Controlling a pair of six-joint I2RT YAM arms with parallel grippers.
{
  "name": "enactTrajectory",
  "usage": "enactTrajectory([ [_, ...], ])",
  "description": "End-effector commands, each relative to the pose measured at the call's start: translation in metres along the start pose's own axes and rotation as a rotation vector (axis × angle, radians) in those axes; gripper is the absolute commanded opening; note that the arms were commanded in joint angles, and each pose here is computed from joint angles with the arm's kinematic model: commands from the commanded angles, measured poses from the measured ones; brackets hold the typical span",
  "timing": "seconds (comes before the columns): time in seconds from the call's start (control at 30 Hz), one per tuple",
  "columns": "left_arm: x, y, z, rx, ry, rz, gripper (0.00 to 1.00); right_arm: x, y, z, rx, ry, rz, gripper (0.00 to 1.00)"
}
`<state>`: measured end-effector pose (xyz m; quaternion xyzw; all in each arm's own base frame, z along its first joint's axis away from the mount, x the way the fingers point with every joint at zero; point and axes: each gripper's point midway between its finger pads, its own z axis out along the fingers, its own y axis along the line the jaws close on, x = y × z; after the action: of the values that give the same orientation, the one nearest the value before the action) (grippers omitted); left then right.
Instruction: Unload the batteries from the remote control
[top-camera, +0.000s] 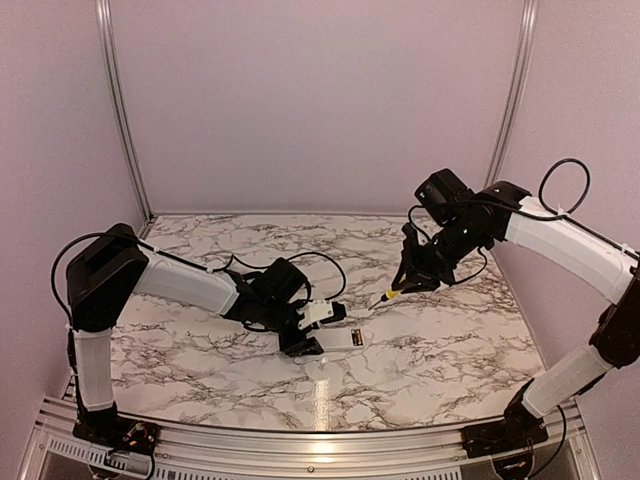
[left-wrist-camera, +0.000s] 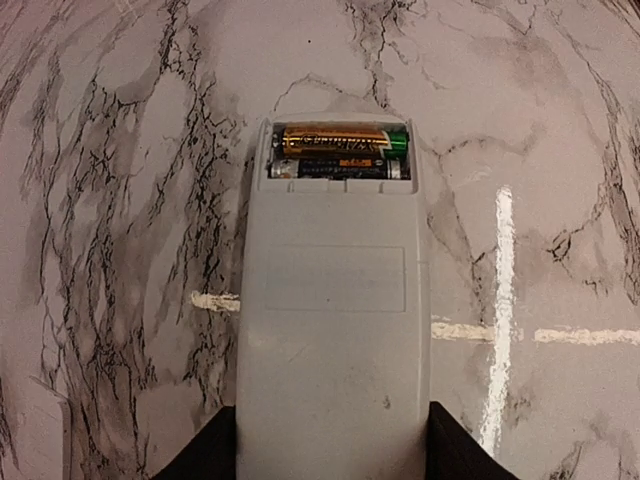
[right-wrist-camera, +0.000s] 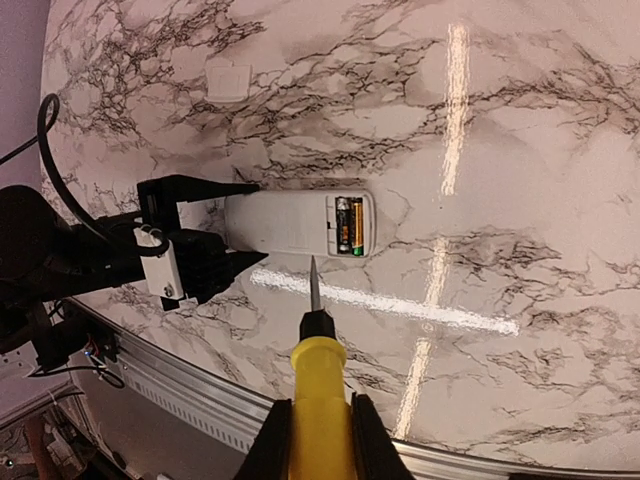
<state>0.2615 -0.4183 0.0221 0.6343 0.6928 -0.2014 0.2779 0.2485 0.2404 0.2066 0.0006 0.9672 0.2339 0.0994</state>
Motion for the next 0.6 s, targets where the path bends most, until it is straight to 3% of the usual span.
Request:
enactTrajectory([
  [0.0,-0.006,-0.007,-0.011,-0.036,-0.017,-0.046,0.53,0.002,0.0,0.018,-0.02,0.047,-0.004,0.0],
  [0.27,-0.002,-0.021,-0.012,-0.044,-0.03,-0.139,0.51,0.004,-0.008,0.038,0.016,0.095,-0.021,0.0],
  [0.57,0.005,-0.015,-0.005,-0.089,0.016,-0.145,0.49,-0.001,-0.01,0.06,0.036,0.117,-0.064,0.0],
])
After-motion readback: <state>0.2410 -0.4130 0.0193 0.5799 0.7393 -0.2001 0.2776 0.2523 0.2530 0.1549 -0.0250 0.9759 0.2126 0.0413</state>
